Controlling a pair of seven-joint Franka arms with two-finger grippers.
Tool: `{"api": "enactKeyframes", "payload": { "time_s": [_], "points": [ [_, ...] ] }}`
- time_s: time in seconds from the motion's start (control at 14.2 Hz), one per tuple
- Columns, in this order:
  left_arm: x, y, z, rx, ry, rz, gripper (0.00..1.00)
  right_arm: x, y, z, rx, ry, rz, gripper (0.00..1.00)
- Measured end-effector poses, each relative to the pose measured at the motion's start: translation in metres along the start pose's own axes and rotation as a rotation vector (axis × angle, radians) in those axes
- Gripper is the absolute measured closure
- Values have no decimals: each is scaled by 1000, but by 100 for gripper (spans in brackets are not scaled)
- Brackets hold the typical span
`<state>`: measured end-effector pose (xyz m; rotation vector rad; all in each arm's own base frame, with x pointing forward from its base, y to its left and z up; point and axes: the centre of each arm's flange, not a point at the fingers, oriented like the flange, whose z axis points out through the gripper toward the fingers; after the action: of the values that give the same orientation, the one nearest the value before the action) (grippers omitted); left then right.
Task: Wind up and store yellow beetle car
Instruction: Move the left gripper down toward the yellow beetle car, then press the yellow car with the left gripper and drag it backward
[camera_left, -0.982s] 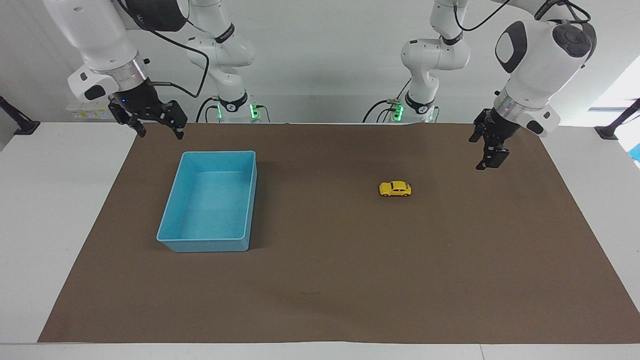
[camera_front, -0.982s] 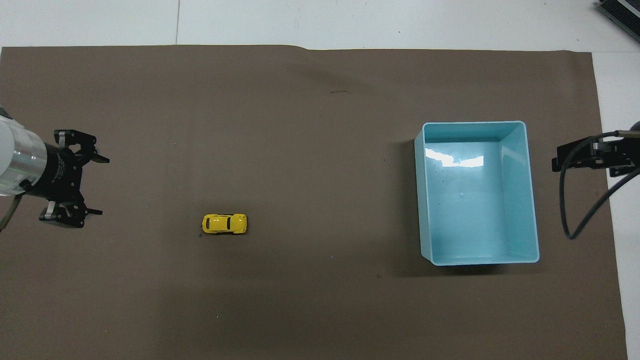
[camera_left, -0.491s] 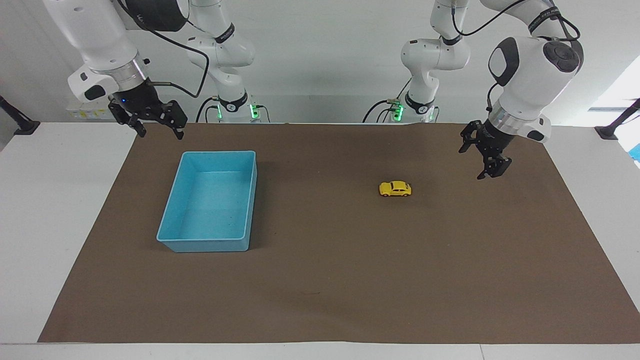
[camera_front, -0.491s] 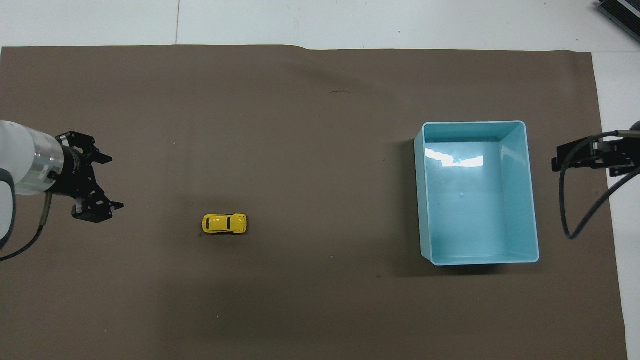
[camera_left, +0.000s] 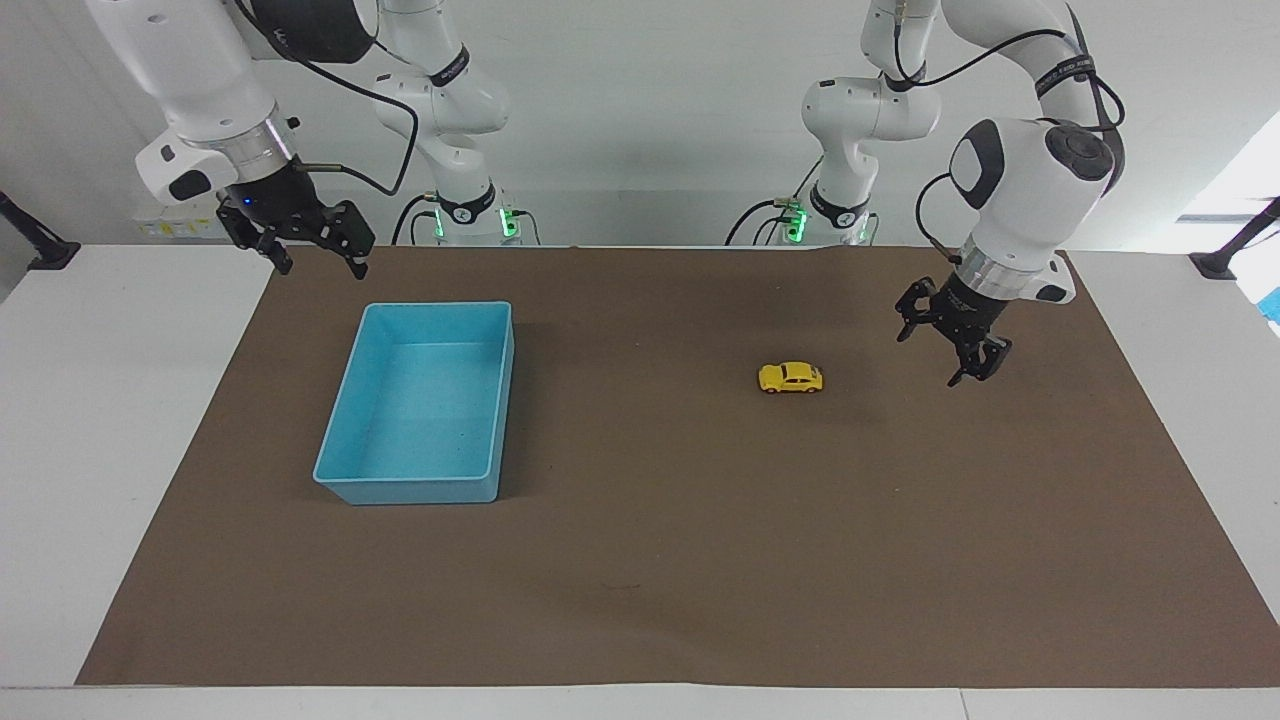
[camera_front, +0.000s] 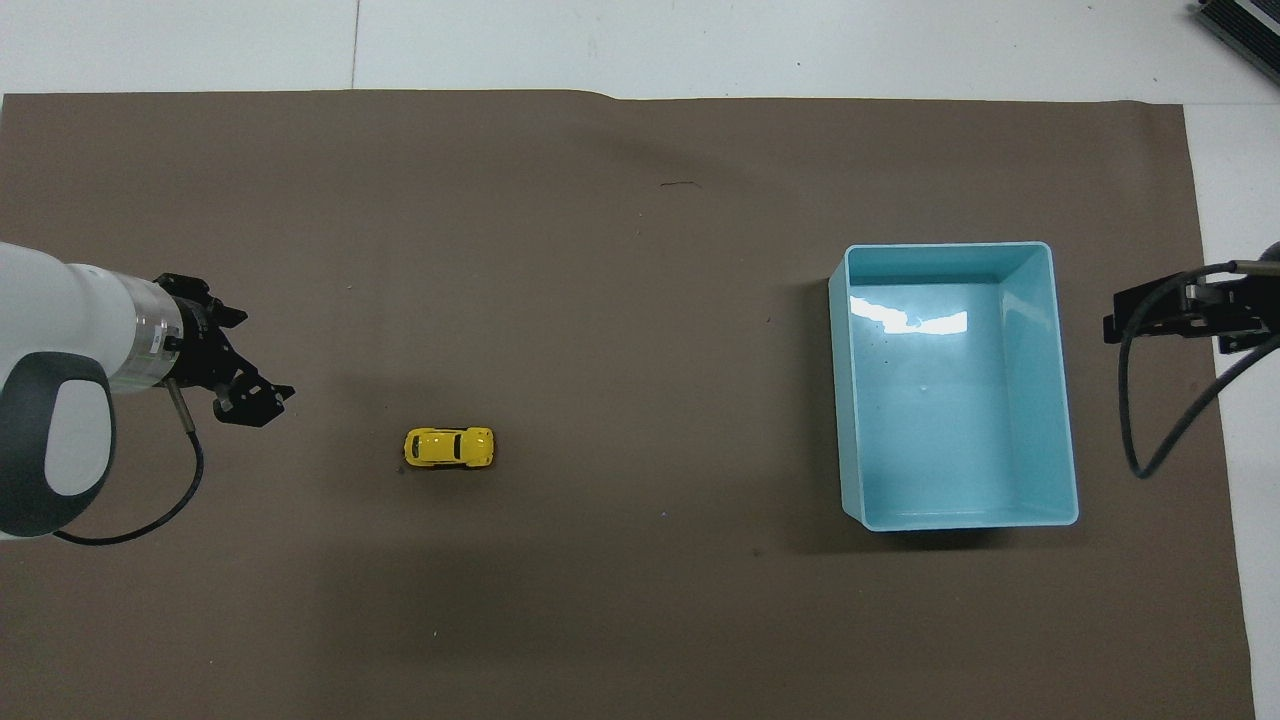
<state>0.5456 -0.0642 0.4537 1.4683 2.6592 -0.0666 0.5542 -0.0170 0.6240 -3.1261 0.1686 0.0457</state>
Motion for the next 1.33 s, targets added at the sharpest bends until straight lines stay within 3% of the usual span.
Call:
{"api": "enactKeyframes", "payload": {
  "time_s": [0.42, 0.7, 1.12, 1.33],
  "points": [
    [-47, -28, 85, 51, 52, -43, 0, 0, 0, 0, 0, 0, 0, 0],
    [-49, -49, 118, 68, 74, -30, 0, 0, 0, 0, 0, 0, 0, 0],
    [-117, -157, 127, 95, 83, 270, 0, 0, 0, 0, 0, 0, 0, 0],
    [-104, -173, 133, 118, 96, 409, 0, 0, 0, 0, 0, 0, 0, 0]
  ]
}}
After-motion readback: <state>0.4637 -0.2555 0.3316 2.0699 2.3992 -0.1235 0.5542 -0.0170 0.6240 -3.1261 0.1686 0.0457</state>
